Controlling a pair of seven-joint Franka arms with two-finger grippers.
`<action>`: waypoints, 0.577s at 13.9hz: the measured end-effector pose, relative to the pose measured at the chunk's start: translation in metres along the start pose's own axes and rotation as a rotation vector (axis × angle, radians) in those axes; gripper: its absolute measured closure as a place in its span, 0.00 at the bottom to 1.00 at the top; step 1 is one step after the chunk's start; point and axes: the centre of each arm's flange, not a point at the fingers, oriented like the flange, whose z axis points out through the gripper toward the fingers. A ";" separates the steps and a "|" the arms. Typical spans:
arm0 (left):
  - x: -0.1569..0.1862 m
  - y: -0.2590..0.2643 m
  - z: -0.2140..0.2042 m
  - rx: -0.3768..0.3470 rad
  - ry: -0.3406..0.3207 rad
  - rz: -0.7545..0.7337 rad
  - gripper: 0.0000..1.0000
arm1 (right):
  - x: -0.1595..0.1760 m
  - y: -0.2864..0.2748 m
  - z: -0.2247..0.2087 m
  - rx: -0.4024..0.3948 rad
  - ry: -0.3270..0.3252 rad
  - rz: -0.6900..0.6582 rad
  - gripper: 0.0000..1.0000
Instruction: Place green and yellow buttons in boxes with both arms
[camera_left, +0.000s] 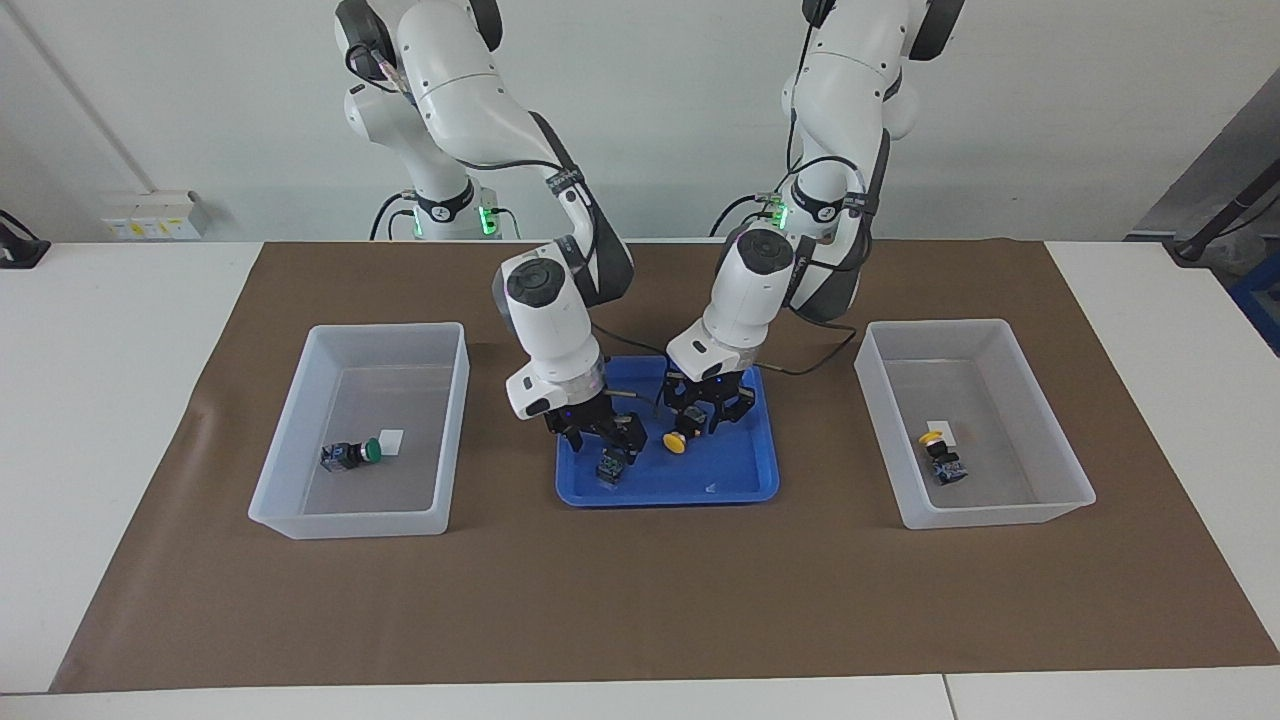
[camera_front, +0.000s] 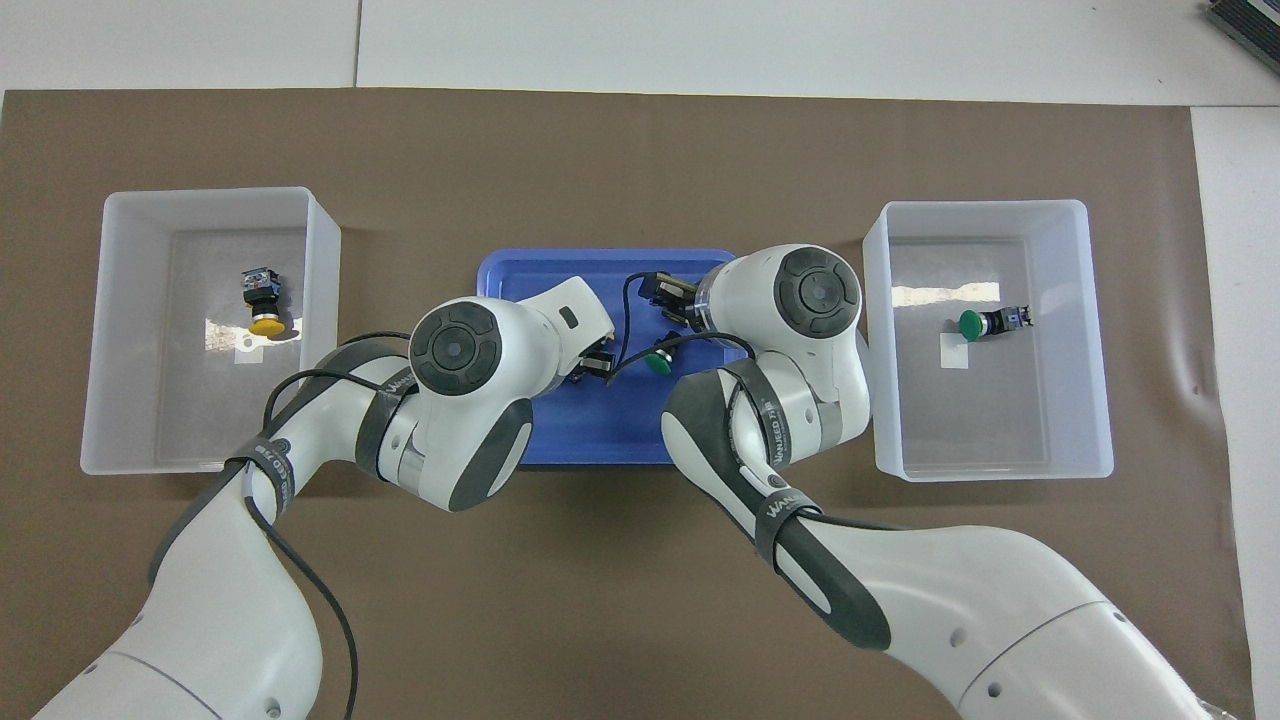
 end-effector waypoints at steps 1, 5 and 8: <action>-0.001 0.000 0.001 -0.002 0.010 0.000 0.52 | -0.002 0.000 0.001 -0.002 -0.003 -0.013 0.04; -0.001 -0.001 0.000 -0.002 0.013 -0.002 0.57 | -0.007 0.000 0.005 -0.009 -0.010 -0.024 0.28; 0.005 -0.015 -0.002 0.005 0.021 -0.025 0.57 | -0.007 -0.001 0.003 -0.009 -0.013 -0.025 0.59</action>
